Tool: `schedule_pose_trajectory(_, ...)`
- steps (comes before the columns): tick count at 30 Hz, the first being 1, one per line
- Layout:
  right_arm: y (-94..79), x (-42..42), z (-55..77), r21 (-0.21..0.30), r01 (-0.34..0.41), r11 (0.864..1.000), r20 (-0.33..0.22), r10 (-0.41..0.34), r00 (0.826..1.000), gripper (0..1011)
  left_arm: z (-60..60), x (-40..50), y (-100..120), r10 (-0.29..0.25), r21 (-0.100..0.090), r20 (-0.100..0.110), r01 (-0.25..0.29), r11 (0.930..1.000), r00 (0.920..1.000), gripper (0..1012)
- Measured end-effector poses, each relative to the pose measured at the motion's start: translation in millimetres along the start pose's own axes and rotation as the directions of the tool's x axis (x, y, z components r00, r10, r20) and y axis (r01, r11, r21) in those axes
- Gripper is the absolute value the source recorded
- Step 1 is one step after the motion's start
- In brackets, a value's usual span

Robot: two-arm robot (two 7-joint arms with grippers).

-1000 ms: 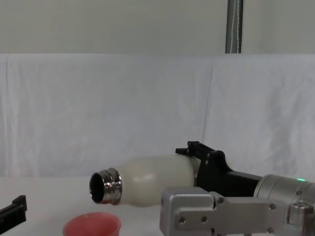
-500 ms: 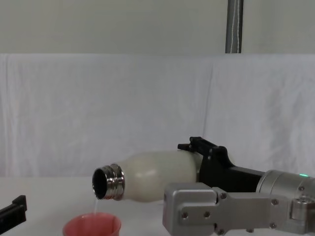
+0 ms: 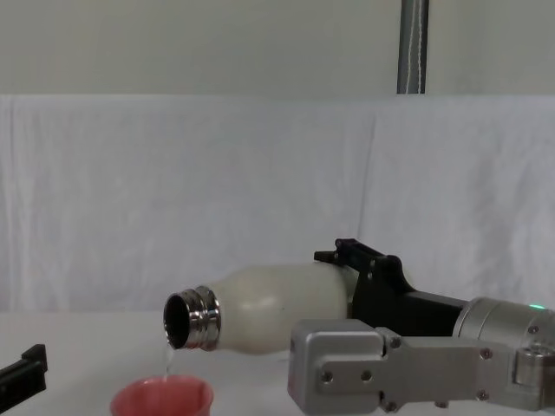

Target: Grasp the thermos with one hand and pour water into the cup lid.

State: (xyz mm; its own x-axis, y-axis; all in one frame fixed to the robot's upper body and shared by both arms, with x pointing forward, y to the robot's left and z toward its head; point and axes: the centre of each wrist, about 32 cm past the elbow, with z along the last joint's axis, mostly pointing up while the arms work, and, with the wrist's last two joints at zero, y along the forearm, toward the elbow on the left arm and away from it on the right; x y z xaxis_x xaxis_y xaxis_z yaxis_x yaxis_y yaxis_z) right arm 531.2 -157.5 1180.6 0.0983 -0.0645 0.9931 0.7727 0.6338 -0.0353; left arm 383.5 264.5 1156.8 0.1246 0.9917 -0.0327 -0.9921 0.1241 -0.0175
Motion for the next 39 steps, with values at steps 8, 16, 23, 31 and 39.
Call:
schedule_pose_trajectory(8,-0.5,-1.6,0.8,-0.001,-0.003,1.000,-0.002,0.003,1.000,949,0.0,0.0,0.0,0.000,0.000,0.000,0.000,1.0000,1.0000,1001)
schedule_pose_trajectory(16,-0.8,-2.6,1.3,0.000,-0.004,1.000,-0.008,0.004,1.000,950,0.0,0.0,0.0,0.000,0.000,0.000,0.000,1.0000,1.0000,1001)
schedule_pose_trajectory(23,-1.2,-3.8,1.6,0.001,-0.004,1.000,-0.013,0.004,1.000,950,0.0,0.0,0.0,0.000,0.000,0.000,0.000,1.0000,1.0000,1001)
schedule_pose_trajectory(31,-1.3,-4.7,1.2,0.003,0.004,1.000,-0.015,-0.004,1.000,949,0.0,0.0,0.0,0.000,0.000,0.000,0.000,1.0000,1.0000,1001)
schedule_pose_trajectory(39,-2.1,-5.2,1.0,0.003,0.007,1.000,-0.011,-0.007,1.000,950,0.0,0.0,0.0,0.000,0.000,0.000,0.000,1.0000,1.0000,1001)
